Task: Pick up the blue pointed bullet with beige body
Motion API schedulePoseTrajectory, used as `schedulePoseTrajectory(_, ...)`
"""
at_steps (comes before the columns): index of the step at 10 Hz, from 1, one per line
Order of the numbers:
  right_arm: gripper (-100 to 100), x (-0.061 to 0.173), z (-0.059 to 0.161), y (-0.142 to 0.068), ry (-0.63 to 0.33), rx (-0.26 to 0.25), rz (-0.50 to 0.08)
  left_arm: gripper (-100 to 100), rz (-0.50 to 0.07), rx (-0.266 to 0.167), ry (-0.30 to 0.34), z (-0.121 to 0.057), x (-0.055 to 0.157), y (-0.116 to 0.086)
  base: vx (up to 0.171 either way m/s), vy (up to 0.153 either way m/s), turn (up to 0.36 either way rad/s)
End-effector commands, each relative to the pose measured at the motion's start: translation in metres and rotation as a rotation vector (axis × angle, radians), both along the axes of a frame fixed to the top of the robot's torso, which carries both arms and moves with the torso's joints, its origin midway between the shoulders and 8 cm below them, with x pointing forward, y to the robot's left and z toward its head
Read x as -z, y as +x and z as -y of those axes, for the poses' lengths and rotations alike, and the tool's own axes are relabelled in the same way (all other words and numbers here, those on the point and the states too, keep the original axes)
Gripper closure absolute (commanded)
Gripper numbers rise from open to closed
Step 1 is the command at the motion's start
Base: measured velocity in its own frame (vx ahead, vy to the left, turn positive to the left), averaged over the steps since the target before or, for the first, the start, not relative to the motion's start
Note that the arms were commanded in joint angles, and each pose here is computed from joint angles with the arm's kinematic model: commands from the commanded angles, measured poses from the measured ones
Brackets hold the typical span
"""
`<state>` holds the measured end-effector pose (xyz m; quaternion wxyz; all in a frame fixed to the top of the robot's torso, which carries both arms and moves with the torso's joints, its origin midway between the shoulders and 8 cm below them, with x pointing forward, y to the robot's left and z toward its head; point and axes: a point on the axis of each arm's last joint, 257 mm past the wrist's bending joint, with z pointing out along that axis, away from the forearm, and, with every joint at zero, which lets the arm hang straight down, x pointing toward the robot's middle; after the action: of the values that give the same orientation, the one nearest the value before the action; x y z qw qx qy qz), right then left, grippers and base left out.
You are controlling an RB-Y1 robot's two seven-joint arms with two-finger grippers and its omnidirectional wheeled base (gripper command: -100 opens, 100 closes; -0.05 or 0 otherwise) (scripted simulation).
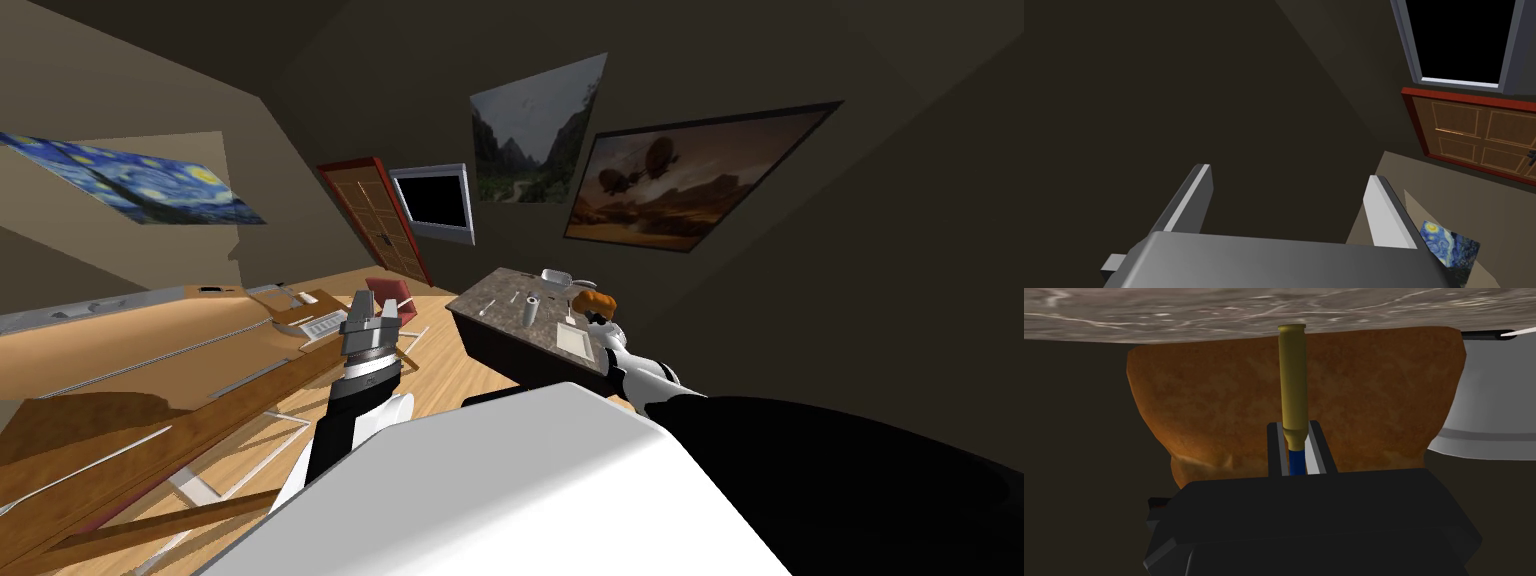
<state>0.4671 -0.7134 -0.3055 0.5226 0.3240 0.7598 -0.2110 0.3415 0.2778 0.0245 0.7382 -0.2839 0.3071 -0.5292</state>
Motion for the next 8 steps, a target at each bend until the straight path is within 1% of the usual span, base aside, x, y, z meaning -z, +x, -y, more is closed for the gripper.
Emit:
schedulePoseTrajectory(1,100,-0.002,0.007,-0.005,-0.012,0.008,0.003,0,0.0,0.0,0.0,0.0,0.0,0.0,-0.012,-0.009,0.011)
schedulePoseTrajectory(2,100,0.001,0.017,-0.024,-0.007,0.04,-0.002,0,0.0,0.0,0.0,0.0,0.0,0.0,-0.014,-0.011,0.179)
schedulePoseTrajectory(4,100,0.0,0.018,-0.026,-0.011,0.04,-0.002,0,0.0,0.0,0.0,0.0,0.0,0.0,-0.007,-0.015,0.045)
schedulePoseTrajectory(5,100,0.013,0.022,-0.044,0.015,0.076,-0.018,0,0.0,0.0,0.0,0.0,0.0,0.0,-0.008,-0.018,0.154)
schedulePoseTrajectory(6,100,0.011,0.028,-0.058,0.007,0.099,-0.025,0,0.0,0.0,0.0,0.0,0.0,0.0,-0.026,-0.035,0.339)
schedulePoseTrajectory(7,100,0.008,0.033,-0.066,0.002,0.107,-0.014,0,0.0,0.0,0.0,0.0,0.0,0.0,-0.024,-0.027,0.143)
schedulePoseTrajectory(8,100,0.002,0.034,-0.067,-0.012,0.103,-0.007,0,0.0,0.0,0.0,0.0,0.0,0.0,-0.009,-0.007,-0.046)
